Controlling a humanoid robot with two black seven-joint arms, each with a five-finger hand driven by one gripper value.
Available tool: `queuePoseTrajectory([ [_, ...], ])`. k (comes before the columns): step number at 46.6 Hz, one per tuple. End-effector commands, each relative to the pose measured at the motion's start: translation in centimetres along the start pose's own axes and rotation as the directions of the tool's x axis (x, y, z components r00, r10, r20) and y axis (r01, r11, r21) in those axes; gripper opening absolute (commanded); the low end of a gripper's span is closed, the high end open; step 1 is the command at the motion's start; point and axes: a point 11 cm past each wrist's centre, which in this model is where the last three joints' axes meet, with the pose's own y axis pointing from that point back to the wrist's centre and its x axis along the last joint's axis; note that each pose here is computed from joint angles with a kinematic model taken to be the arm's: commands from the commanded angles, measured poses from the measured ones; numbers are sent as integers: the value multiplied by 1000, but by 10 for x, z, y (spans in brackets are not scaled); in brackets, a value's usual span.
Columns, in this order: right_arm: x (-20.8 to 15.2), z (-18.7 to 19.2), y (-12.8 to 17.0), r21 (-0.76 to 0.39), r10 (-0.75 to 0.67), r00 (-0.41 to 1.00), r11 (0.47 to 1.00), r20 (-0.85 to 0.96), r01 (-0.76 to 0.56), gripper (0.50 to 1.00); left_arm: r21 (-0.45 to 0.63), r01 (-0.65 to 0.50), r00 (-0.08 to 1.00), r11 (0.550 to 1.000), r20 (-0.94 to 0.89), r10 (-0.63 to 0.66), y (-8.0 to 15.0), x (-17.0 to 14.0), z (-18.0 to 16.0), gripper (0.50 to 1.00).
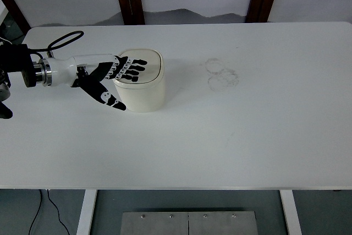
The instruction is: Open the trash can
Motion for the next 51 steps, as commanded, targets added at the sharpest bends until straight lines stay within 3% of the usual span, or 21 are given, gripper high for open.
queuePoseTrajectory([
  [1,0,0,0,0,1,1000,1000,0,-1,995,-3,2,1000,1000,0,-2,-1,-1,1,1000],
  [15,0,0,0,0,-1,1000,1000,0,1,995,-24,2,1000,1000,14,-1,-6,2,12,1000],
  [31,0,0,0,0,-1,1000,1000,0,1,995,-150,-57,996,987,54,66,8,38,87,1000],
  [51,0,0,0,0,-1,1000,1000,0,1,995,-183,-154,988,971,-38,150,33,63,93,1000],
])
